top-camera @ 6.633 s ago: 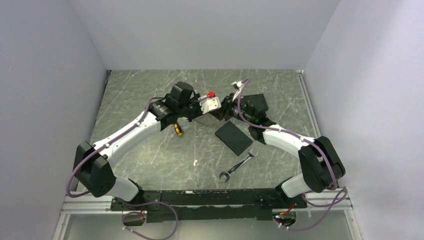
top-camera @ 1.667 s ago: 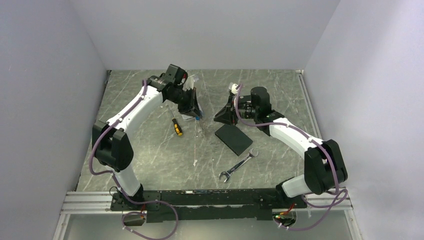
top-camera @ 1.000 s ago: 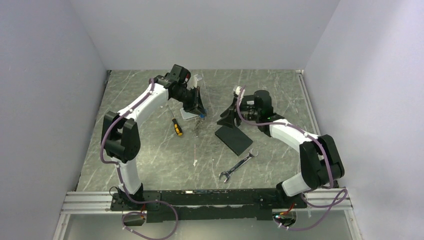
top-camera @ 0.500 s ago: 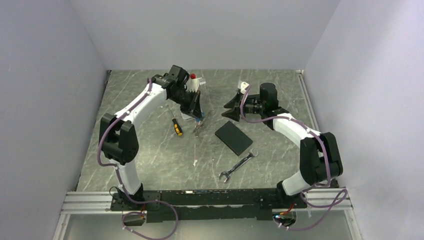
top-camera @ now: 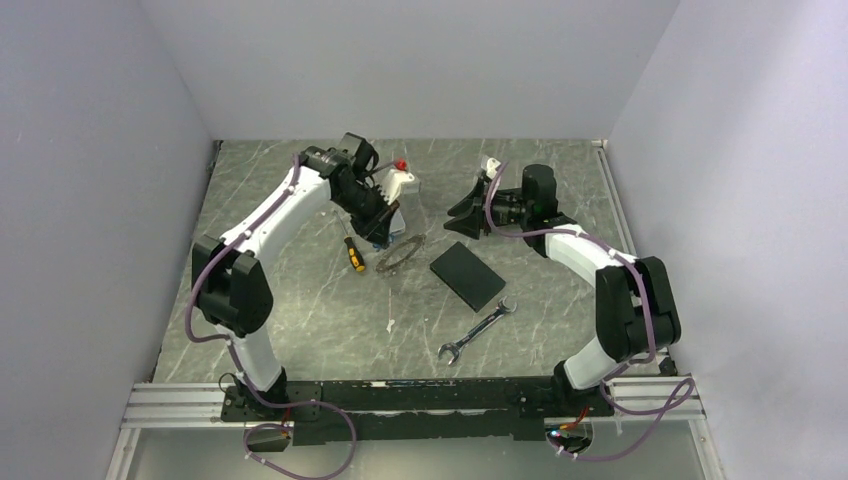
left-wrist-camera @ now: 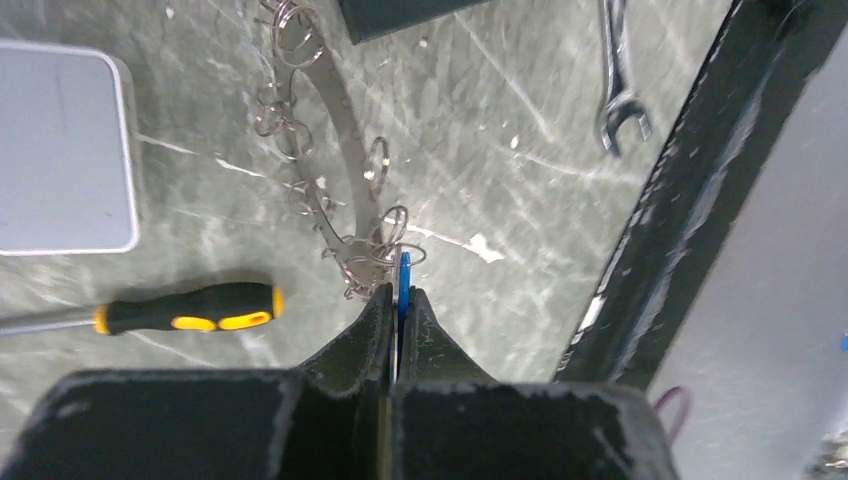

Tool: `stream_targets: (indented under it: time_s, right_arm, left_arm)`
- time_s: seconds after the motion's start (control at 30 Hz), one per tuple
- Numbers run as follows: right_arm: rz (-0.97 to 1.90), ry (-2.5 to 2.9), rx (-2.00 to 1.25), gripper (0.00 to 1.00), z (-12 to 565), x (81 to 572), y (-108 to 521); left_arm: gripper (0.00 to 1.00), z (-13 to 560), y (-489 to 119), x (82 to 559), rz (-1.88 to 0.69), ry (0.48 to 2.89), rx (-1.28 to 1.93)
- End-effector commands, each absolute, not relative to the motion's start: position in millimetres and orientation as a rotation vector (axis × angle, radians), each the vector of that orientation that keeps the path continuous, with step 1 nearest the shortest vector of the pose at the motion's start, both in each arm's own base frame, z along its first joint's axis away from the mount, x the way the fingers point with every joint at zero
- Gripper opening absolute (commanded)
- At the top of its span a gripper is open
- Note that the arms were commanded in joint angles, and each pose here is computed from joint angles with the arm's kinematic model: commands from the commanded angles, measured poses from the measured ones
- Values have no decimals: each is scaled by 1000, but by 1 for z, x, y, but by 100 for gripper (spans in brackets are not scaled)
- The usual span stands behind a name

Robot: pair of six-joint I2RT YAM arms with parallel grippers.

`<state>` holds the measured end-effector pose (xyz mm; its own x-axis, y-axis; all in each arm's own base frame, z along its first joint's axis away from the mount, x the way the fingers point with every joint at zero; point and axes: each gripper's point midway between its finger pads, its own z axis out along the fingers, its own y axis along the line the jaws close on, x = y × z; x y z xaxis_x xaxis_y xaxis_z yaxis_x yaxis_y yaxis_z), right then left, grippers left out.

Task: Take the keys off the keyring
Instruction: Adjust the key on the keyring.

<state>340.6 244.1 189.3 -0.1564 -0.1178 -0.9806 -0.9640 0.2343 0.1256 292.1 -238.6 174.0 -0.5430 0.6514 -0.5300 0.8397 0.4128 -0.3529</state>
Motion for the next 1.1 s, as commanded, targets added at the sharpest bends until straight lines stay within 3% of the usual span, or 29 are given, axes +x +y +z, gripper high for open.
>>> stream_targets:
  time_s: [0.0,0.27,0.7,1.07]
  right_arm:
    - [1118,1445,-1067,45,204,341,249]
    - [1156,1443,-1072,45,199,333,252]
    - [1140,1314,-1292,45,185,276,288]
    - [1214,1222,-1349,46,193,260,313]
  left_arm:
    - [0,196,-235,282,-646,2053,1657]
    - [0,194,-242,264,-446,1672,2002]
    - [0,209,-251,244,-303,1131,2155]
    - [0,215,-255,223,-222,771,2179]
